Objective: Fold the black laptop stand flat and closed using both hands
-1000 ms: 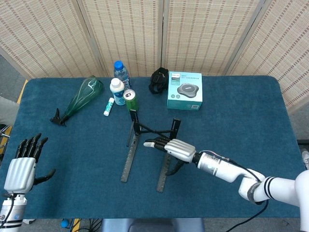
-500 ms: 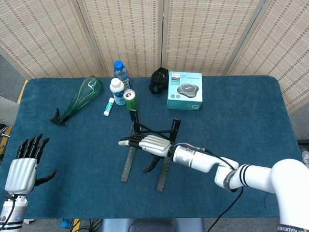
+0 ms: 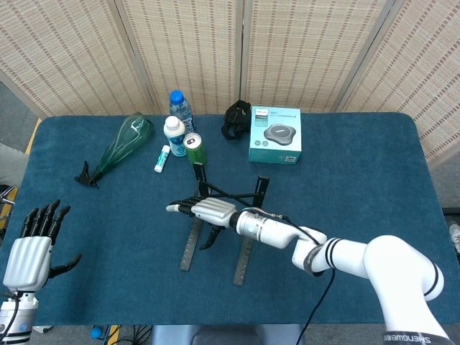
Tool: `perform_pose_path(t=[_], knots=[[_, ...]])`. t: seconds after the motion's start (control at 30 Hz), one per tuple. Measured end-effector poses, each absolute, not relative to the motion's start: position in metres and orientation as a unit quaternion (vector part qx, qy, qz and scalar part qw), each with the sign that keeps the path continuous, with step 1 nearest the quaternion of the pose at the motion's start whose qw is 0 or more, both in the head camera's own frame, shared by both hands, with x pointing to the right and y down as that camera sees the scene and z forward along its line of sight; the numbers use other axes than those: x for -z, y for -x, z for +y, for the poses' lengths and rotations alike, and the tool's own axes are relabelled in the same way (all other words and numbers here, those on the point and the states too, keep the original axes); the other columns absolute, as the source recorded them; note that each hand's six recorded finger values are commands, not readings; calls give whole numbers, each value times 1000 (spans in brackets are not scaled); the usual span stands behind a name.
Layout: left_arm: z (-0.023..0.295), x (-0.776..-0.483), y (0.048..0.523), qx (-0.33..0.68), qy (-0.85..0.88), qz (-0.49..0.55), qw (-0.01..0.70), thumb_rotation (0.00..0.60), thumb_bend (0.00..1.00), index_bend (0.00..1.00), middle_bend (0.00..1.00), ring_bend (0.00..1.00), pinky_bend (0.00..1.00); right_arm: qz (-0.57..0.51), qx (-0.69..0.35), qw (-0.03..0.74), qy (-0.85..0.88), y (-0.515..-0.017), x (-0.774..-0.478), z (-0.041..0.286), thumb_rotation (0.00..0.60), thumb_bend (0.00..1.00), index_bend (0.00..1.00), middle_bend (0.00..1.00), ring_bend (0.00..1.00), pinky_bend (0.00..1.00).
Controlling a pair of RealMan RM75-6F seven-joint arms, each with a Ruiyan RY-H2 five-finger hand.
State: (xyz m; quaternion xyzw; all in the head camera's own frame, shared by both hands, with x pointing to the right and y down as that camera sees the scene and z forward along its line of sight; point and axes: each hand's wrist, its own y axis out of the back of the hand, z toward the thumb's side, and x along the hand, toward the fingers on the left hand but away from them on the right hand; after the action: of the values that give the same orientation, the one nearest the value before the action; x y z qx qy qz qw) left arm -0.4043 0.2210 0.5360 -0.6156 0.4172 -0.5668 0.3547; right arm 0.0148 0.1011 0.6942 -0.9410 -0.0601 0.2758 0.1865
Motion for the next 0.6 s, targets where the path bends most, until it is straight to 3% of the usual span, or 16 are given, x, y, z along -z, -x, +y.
perform_pose_path(t=[0.6], knots=[[223, -534, 407, 566, 614, 419, 355, 600, 148, 83, 12, 1, 0, -95, -341, 161, 921, -14, -730, 79, 600, 27, 0, 31, 0, 0]])
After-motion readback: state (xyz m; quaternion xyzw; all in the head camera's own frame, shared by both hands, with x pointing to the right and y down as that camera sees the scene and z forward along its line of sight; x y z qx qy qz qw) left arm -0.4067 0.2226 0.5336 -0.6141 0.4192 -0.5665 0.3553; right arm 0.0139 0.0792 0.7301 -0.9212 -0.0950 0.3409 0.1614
